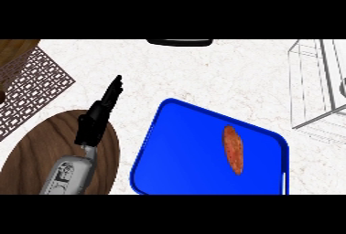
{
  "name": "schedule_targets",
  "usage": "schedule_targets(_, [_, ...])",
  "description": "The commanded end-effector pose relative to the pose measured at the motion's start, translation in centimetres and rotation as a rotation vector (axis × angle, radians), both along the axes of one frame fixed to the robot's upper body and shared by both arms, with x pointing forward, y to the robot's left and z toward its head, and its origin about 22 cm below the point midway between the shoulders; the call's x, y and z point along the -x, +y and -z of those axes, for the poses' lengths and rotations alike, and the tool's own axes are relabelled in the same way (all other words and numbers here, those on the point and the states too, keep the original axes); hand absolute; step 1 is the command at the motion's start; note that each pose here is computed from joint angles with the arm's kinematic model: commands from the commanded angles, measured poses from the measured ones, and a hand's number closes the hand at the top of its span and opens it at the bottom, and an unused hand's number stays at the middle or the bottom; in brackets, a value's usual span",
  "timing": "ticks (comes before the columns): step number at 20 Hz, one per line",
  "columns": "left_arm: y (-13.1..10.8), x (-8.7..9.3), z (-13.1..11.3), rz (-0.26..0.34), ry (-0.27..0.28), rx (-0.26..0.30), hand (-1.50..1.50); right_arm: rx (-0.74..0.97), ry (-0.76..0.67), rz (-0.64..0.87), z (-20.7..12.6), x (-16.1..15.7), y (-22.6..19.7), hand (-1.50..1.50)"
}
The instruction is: Pick the can from the tray and place it in the tiered shelf
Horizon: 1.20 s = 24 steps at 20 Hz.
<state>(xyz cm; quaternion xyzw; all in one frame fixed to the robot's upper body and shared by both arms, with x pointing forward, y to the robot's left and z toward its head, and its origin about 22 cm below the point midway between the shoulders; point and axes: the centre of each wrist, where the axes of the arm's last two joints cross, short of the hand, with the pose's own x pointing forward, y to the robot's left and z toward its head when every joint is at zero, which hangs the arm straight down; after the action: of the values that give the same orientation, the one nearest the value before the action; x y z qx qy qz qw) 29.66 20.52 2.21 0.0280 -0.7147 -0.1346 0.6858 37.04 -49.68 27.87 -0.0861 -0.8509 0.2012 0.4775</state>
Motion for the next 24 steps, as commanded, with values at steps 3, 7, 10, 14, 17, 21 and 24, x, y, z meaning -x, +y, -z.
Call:
schedule_targets(3, [-1.1, 0.4, 0.3, 0.012, -0.003, 0.004, 0.00, -0.197, 0.004, -0.166, -0.8, 1.0, -1.6, -1.50])
schedule_targets(7, [-1.3, 0.0, -0.1, 0.015, -0.019, 0.008, 0.00, -0.353, 0.036, -0.086, -3.8, 2.2, -2.7, -1.50])
schedule_targets(10, [-1.1, 0.4, 0.2, 0.023, -0.015, 0.002, 0.00, -0.362, 0.078, -0.022, -4.5, 4.5, -4.8, -1.50])
schedule_targets(14, [-0.9, 0.1, -0.5, 0.028, -0.028, 0.022, 0.00, -0.353, 0.168, 0.070, -4.7, 5.8, -5.9, -1.50])
schedule_targets(17, [-0.9, 0.0, -0.5, 0.029, -0.027, 0.001, 0.00, -0.279, 0.235, 0.090, -4.9, 6.9, -6.8, -1.50])
schedule_targets(21, [-1.3, -0.3, -1.0, 0.030, -0.058, 0.003, 0.00, -0.231, 0.256, 0.103, -4.9, 7.7, -7.3, -1.50])
schedule_targets(24, [-1.5, -0.2, -0.7, 0.041, -0.043, 0.005, 0.00, -0.189, 0.253, 0.114, -5.9, 8.7, -7.8, -1.50])
